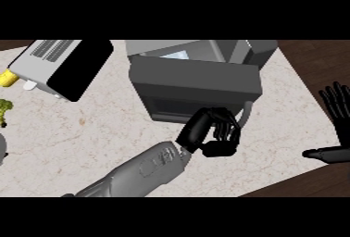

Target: Pick up the milk, place it into the microwave and close the microwave

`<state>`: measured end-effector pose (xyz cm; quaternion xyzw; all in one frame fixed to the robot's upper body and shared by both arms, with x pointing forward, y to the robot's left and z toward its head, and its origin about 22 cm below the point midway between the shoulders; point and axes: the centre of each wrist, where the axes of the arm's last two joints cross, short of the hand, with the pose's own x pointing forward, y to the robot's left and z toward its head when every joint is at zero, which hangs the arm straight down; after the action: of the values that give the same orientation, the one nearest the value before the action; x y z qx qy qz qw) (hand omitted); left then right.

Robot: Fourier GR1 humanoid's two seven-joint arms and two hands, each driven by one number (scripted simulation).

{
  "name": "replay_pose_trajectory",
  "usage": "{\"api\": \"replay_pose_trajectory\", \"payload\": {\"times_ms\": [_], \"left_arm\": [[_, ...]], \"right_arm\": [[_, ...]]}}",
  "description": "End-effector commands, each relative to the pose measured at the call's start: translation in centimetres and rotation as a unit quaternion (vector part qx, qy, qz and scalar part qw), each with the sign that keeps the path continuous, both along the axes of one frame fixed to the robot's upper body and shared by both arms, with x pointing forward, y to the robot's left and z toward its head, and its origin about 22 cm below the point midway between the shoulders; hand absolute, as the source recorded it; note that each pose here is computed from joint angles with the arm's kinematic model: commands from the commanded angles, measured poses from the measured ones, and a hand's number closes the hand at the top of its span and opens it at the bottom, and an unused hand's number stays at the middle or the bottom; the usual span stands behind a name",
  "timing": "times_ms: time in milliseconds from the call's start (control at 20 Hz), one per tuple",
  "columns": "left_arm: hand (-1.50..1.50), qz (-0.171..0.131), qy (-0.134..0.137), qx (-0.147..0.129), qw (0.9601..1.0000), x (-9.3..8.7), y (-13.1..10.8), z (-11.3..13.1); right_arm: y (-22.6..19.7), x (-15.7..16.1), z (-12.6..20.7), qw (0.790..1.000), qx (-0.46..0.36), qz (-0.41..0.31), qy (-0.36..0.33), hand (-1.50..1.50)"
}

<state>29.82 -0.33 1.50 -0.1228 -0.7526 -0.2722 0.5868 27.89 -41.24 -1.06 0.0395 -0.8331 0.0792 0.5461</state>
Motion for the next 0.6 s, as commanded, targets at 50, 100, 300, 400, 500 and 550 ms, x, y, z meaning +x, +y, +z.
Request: {"api": "replay_pose_trajectory", "payload": {"times_ms": [50, 100, 300, 400, 500, 550], "left_arm": [[1.50, 0.024, -0.023, -0.013, 0.9994, 2.2, -0.8, 2.7], [1.50, 0.029, -0.028, -0.017, 0.9990, 2.6, -1.0, 3.4], [1.50, 0.036, -0.039, -0.011, 0.9986, 3.7, -1.3, 4.4], [1.50, 0.048, -0.042, -0.010, 0.9979, 4.5, -1.3, 5.0], [1.50, 0.058, -0.043, -0.009, 0.9974, 4.9, -1.1, 5.0], [1.50, 0.058, -0.044, -0.013, 0.9973, 5.2, -1.4, 5.9]], "right_arm": [[0.3, 1.5, 2.0, 0.998, 0.020, 0.044, -0.041, -1.50], [0.7, 1.5, 1.9, 0.998, 0.022, 0.052, -0.039, -1.50], [1.9, 3.1, 3.6, 0.995, 0.019, 0.083, -0.050, -1.50], [1.8, 3.1, 3.8, 0.994, 0.031, 0.087, -0.053, -1.50], [2.4, 3.6, 4.3, 0.993, 0.036, 0.101, -0.056, -1.50], [2.2, 3.9, 5.0, 0.992, 0.032, 0.105, -0.059, -1.50]]}}
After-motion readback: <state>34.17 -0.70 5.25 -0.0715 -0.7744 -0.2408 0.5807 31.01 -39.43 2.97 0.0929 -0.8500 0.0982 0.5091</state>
